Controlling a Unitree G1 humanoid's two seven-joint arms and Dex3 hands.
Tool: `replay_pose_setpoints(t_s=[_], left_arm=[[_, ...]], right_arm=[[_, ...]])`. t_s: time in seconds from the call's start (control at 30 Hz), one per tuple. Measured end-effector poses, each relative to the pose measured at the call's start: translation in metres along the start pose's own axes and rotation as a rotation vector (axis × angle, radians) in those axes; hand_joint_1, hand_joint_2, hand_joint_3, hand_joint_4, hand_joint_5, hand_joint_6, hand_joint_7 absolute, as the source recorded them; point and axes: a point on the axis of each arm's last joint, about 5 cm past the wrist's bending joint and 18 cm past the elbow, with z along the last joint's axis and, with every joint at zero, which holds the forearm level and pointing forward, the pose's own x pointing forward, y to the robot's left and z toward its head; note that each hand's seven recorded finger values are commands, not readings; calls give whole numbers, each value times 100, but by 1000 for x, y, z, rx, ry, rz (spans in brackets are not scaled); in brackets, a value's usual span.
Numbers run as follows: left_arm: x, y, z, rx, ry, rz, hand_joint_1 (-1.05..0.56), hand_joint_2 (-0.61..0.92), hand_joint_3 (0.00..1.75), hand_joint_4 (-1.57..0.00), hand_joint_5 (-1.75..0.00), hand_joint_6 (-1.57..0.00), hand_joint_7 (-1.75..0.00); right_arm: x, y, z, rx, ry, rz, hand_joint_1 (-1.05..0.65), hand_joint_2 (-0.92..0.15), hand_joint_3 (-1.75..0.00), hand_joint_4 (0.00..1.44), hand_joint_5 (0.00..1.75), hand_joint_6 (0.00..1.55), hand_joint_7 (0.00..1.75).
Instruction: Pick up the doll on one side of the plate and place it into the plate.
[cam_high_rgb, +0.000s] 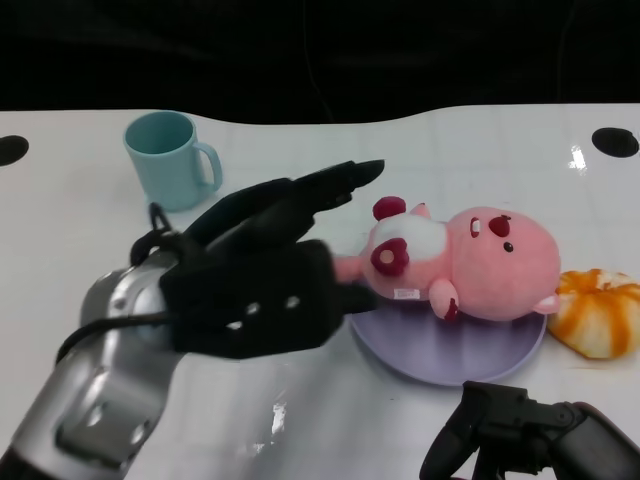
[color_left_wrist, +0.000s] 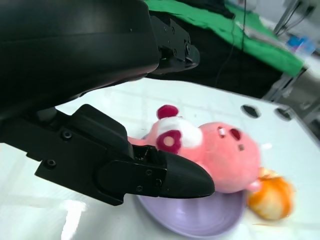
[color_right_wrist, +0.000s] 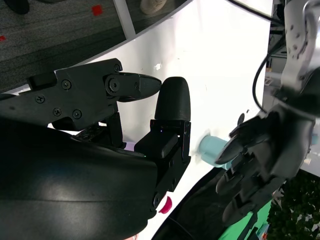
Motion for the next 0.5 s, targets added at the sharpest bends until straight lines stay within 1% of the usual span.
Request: replay_pose_setpoints(t_s=[0.07, 0.1, 0.13, 0.2, 0.27, 0.3, 0.33, 0.4, 0.43, 0.47, 0.5], left_arm=[[-10, -2, -6, -88, -19, 26, -62, 92, 22, -20, -60, -37, -10], [-14, -3, -8, -133, -30, 41, -51, 92, 20, -20, -78, -43, -9], [-19, -5, -11, -176, -40, 55, -45, 92, 19, -21, -86, -46, -10], [-26, -7, -15, -230, -55, 83, -38, 92, 18, -24, -94, -51, -12], [-33, -9, -19, -291, -72, 127, -29, 91, 18, -35, -98, -60, -16], [-37, -12, -20, -337, -81, 160, -23, 89, 21, -46, -98, -69, -20], [-41, -15, -22, -382, -85, 190, -21, 84, 32, -51, -96, -72, -21], [-49, -21, -24, -470, -87, 251, -15, 65, 73, -62, -102, -80, -29], [-54, -23, -25, -513, -81, 277, -12, 58, 94, -68, -111, -84, -44], [-57, -26, -25, -556, -73, 303, -10, 55, 101, -70, -114, -83, -53], [-61, -28, -25, -589, -62, 320, -10, 54, 108, -74, -121, -83, -68]], right_arm=[[0, 0, 0, -1, -1, 0, -26, -92, -32, 70, 155, 61, 127], [0, 0, 0, -2, -1, 0, -26, -92, -32, 70, 155, 61, 126], [0, 0, 0, -2, -2, 1, -26, -92, -32, 70, 155, 61, 126], [0, 0, 0, -2, -2, 1, -25, -92, -33, 70, 155, 61, 127], [0, 0, 0, -2, -4, 1, -25, -92, -33, 70, 155, 61, 127], [1, 0, 0, -1, -4, 1, -25, -92, -33, 70, 155, 61, 127], [0, 0, 0, -1, -3, 1, -26, -92, -33, 70, 155, 61, 127], [0, 0, 0, 0, -3, 2, -26, -92, -33, 69, 155, 61, 127], [0, 0, 0, 1, -3, 2, -26, -92, -33, 69, 155, 61, 127], [0, 0, 0, 1, -3, 2, -26, -92, -33, 69, 156, 61, 127], [1, 0, 0, 1, -4, 2, -26, -92, -33, 69, 156, 61, 127]])
